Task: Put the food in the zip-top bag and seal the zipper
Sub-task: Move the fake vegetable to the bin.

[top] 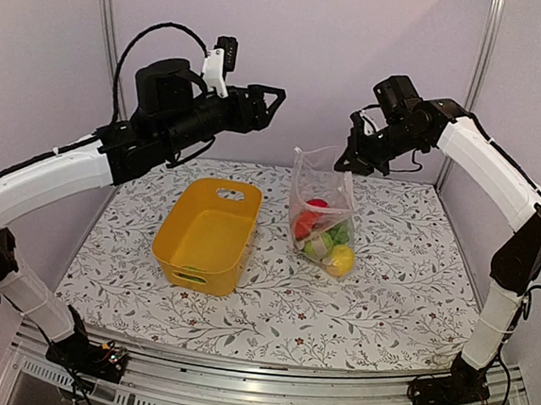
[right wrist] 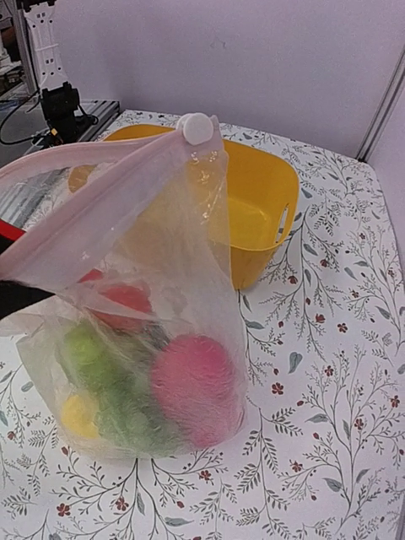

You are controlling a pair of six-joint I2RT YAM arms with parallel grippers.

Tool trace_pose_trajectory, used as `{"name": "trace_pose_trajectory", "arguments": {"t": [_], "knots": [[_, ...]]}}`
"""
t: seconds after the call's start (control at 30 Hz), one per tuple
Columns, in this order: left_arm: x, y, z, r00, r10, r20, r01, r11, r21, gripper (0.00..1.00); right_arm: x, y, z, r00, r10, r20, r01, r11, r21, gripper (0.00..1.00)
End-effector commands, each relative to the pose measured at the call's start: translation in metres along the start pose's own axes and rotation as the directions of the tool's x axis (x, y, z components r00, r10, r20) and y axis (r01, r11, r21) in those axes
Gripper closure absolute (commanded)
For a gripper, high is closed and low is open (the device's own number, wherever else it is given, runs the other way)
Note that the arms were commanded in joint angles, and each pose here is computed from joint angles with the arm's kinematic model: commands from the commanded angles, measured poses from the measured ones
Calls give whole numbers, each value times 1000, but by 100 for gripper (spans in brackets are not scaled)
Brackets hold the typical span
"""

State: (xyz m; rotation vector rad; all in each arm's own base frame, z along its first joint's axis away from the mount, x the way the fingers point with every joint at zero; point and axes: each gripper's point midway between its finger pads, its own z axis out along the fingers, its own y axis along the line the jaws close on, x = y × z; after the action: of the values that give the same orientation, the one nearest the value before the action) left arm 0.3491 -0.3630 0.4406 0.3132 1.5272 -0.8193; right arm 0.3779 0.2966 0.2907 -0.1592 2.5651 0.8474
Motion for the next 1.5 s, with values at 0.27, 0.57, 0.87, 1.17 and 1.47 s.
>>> {"name": "trace_pose_trajectory", "arguments": {"t": [0.27,0.57,0.87,1.17,1.47], "knots": [[102,115,-110,881,-128,-455,-94,895,-435,28,-87,-26,-110,938,-78,337,34,990,134,100],[192,131,-179,670,-246,-701,-85,912,-401,19,-26,-44,-31,992,-72,102,60,991,117,100],[246,148,-188,457,-241,-856,-185,916,-357,17,9,-25,9,997,-68,-38,70,996,59,100],[249,155,-175,392,-596,-701,-58,745,-665,24,12,-28,3,996,-81,-27,83,994,73,100],[267,147,-147,472,-762,-444,7,506,-862,23,21,-23,3,993,-103,-50,104,994,25,100]]}}
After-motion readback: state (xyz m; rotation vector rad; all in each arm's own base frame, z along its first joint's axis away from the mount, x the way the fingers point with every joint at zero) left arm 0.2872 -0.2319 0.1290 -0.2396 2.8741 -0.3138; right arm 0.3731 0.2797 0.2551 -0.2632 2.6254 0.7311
